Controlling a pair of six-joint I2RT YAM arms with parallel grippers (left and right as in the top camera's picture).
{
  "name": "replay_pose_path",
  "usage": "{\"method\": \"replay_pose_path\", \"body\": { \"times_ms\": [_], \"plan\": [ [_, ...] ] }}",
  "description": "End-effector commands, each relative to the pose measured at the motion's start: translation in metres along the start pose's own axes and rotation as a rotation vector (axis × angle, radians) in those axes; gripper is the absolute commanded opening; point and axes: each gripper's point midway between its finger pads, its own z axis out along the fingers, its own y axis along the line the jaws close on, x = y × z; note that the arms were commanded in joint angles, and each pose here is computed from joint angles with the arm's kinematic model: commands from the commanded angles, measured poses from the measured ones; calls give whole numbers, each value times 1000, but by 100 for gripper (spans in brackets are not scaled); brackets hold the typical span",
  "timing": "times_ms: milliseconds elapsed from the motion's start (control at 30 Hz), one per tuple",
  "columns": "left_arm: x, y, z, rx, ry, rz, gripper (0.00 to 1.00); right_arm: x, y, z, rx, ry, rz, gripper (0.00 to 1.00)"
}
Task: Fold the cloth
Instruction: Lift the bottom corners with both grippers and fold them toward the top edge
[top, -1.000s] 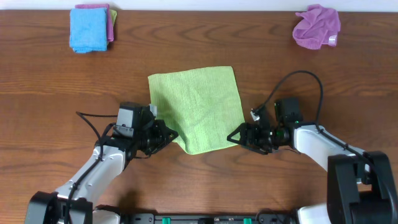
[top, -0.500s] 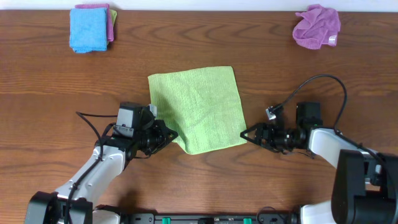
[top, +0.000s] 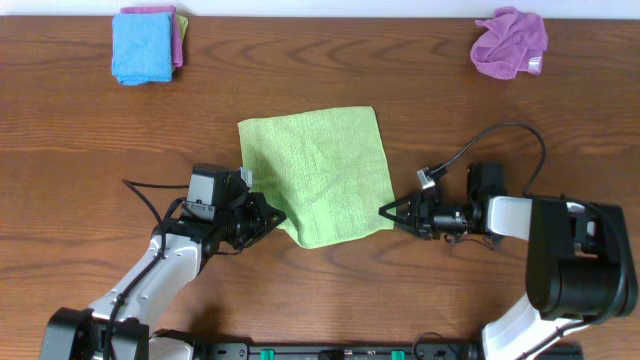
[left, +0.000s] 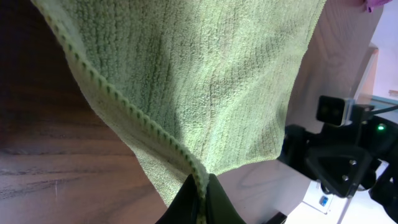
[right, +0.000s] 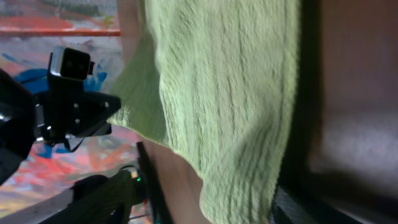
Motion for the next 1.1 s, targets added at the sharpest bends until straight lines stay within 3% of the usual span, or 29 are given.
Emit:
{"method": "replay_pose_path", "body": {
  "times_ms": [0, 200, 267, 333, 567, 600, 667, 700, 1067],
  "plan": [
    [-7, -7, -1, 8, -14, 8, 6, 40, -91, -3, 418, 57, 146, 60],
    [-7, -7, -1, 8, -14, 16, 6, 36, -91, -5, 416, 46, 155, 27],
    [-7, -7, -1, 8, -14, 16, 6, 32, -90, -5, 416, 42, 149, 26],
    [-7, -6, -1, 7, -13, 16, 6, 28, -90, -6, 421, 35, 142, 32],
    [-6, -6, -1, 6, -12, 19, 6, 7, -87, -9, 437, 1, 121, 27],
    [-6, -6, -1, 6, -11, 22, 6, 4, -86, -9, 437, -2, 116, 23],
    [-6, -6, -1, 4, -11, 21, 6, 2, -85, -9, 436, -3, 115, 4],
    [-6, -5, -1, 4, -11, 23, 6, 1, -84, -10, 436, -2, 116, 1],
    [-6, -8, -2, 14, -13, 57, 6, -17, -30, -31, 435, -1, 43, 2]
  ]
}}
